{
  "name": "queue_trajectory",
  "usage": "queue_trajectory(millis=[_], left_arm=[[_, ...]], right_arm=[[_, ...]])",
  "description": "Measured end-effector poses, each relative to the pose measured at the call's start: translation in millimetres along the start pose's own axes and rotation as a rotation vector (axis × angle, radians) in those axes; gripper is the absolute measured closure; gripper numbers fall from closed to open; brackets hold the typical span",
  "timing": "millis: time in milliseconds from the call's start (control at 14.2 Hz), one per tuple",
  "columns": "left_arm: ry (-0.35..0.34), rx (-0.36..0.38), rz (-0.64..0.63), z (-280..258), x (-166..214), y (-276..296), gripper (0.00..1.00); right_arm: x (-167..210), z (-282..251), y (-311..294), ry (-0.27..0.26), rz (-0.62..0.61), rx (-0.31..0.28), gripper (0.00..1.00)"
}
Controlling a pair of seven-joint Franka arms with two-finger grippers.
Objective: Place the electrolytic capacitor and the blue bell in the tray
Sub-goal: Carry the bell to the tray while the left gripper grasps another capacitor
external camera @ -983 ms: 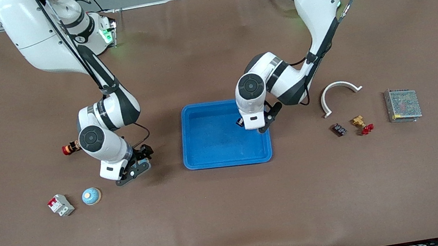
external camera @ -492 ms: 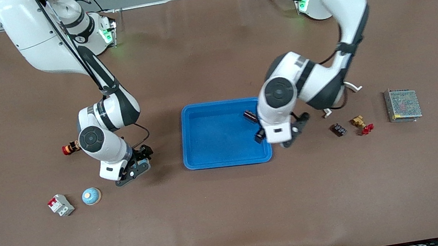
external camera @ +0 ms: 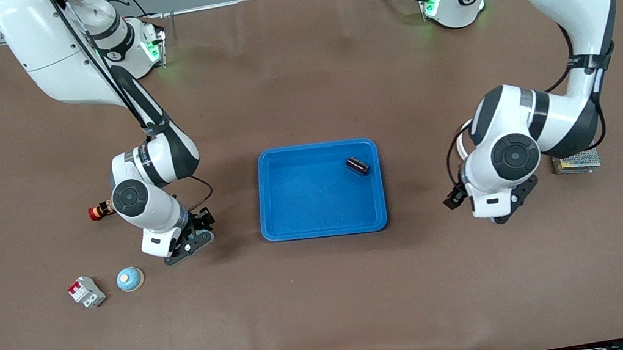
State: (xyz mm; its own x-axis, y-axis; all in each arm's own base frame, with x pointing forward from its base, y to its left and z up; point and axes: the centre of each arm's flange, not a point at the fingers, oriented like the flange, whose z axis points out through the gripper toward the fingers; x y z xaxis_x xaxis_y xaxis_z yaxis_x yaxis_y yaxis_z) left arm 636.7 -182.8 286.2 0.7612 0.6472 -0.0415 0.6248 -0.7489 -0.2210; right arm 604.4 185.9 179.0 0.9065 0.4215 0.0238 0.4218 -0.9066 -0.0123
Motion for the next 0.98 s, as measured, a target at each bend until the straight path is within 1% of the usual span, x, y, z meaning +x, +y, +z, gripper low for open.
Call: queue_trajectory(millis=[140, 351, 492, 562, 632, 772, 843, 983], left_arm=[[0.029, 0.013, 0.007, 18, 9, -10, 0.00], [0.061, -0.009, 0.010, 51, 23, -29, 0.00], [0.059, -0.026, 0.008, 72, 27, -40, 0.00], [0.055, -0.028, 0.005, 79, 28, -44, 0.03], [0.051, -0.028, 0.002, 83, 29, -47, 0.03], [0.047, -0.030, -0.002, 87, 30, -51, 0.19], [0.048, -0.038, -0.006, 90, 32, -53, 0.19], [0.045, -0.053, -0.014, 96, 35, -57, 0.35]], right_arm=[[0, 0, 0, 0.000, 0.000, 0.000, 0.33], [1, -1, -1, 0.000, 0.026, 0.002, 0.33], [5, -6, -9, -0.019, 0.076, 0.011, 0.33], [9, -11, -17, -0.033, 0.105, 0.015, 0.33], [13, -18, -28, -0.046, 0.136, 0.018, 0.33], [21, -36, -59, -0.054, 0.202, 0.019, 0.33], [23, -44, -78, -0.050, 0.235, 0.020, 0.33], [24, -53, -119, -0.046, 0.296, 0.019, 0.33]])
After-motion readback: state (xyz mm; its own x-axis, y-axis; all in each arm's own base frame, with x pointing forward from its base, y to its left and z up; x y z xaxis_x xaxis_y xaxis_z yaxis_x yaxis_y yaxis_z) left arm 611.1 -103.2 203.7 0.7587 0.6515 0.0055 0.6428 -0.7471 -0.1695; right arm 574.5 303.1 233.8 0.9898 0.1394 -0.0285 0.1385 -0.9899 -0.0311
